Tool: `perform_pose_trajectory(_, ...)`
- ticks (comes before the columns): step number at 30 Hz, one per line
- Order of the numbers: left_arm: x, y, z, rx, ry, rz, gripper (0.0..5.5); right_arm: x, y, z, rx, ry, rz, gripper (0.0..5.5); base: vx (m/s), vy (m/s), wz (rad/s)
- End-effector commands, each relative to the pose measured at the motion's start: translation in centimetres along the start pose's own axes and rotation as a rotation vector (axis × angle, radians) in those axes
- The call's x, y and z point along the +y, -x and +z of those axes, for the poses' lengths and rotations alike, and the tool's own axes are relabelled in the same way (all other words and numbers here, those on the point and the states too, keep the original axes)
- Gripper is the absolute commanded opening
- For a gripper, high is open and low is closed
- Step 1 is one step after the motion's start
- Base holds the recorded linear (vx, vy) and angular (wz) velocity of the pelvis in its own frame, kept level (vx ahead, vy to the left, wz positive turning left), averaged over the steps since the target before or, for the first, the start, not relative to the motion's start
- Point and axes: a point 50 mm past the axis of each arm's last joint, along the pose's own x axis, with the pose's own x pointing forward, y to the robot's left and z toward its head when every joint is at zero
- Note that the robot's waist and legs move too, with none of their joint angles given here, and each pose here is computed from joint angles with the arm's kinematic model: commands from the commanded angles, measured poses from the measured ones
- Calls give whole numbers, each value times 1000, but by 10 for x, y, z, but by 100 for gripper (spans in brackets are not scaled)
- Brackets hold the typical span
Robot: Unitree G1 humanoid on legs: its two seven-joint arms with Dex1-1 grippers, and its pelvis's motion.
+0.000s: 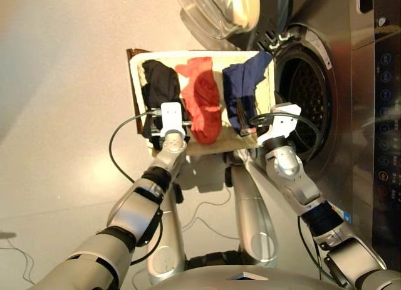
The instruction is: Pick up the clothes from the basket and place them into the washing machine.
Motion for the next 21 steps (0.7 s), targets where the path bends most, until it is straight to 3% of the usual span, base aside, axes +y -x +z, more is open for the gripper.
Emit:
perform_pose_trajectory(1,5,-8,19,-53,38,54,550,5,3,38,-217,-12,38,550,0,0,0)
perform_pose_trajectory(10,35,-27,54,-114,24,137,550,-3,-2,53,-288,-28,8,550,0,0,0)
perform_pose_trajectory(21,54,-36,68,-125,-12,184,550,-2,1,57,-299,-49,44,550,0,0,0)
